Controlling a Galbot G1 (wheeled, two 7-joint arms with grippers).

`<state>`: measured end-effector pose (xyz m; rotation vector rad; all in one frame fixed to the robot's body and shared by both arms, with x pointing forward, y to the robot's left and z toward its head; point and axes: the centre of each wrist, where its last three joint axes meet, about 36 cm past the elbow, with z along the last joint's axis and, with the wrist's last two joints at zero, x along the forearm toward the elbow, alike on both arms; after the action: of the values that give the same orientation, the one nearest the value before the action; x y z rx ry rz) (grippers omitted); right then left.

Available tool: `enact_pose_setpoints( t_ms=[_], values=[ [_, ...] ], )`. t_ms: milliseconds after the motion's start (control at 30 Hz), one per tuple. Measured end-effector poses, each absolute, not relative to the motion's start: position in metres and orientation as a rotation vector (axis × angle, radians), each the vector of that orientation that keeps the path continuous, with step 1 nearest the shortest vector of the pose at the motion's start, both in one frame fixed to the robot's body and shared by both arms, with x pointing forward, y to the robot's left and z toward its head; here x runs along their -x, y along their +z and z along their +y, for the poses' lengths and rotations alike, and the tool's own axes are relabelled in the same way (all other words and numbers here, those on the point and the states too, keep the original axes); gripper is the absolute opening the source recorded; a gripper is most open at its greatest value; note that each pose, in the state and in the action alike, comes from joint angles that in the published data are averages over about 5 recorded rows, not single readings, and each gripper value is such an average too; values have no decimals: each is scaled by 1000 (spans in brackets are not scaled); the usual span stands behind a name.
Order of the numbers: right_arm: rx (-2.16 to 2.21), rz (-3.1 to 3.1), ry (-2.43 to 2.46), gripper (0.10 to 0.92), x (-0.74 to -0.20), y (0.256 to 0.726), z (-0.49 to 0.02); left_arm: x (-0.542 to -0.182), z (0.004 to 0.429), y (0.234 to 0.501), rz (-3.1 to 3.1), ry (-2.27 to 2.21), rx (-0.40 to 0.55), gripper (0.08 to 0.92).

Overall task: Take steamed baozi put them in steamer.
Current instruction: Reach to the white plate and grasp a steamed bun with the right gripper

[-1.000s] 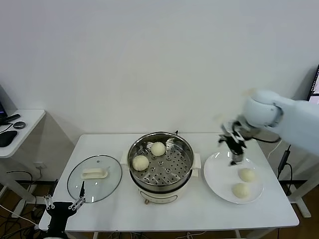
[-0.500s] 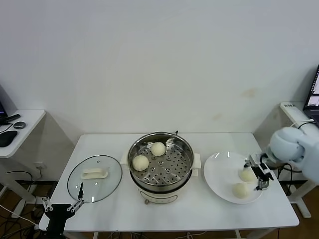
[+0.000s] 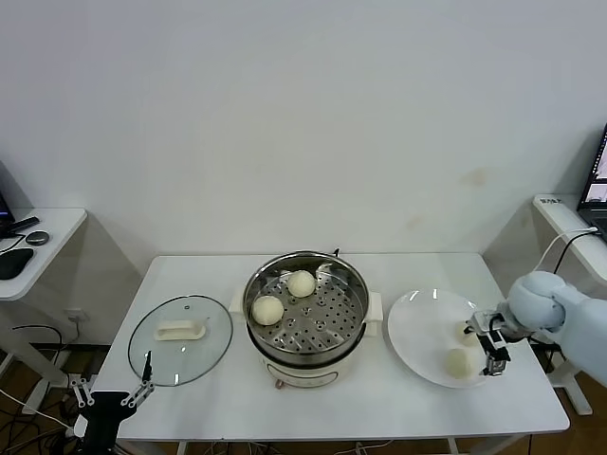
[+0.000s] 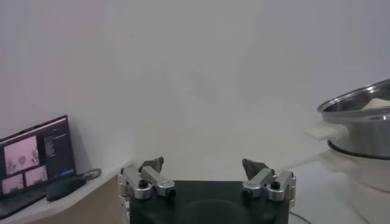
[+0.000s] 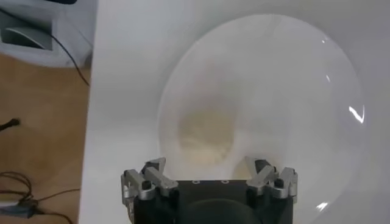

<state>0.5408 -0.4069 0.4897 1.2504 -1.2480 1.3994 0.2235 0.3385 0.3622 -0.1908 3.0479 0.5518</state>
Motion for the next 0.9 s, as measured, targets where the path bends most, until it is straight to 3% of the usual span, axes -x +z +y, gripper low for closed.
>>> enact_pose_setpoints(
  t_ms=[333, 900],
  values=[
    [-1249, -1264, 1376, 804, -548, 466, -397, -226, 339, 360, 3047, 549, 198, 823],
    [-1213, -1260, 1347, 501, -556, 458, -387, -223, 340, 358, 3055, 547, 207, 823]
  ],
)
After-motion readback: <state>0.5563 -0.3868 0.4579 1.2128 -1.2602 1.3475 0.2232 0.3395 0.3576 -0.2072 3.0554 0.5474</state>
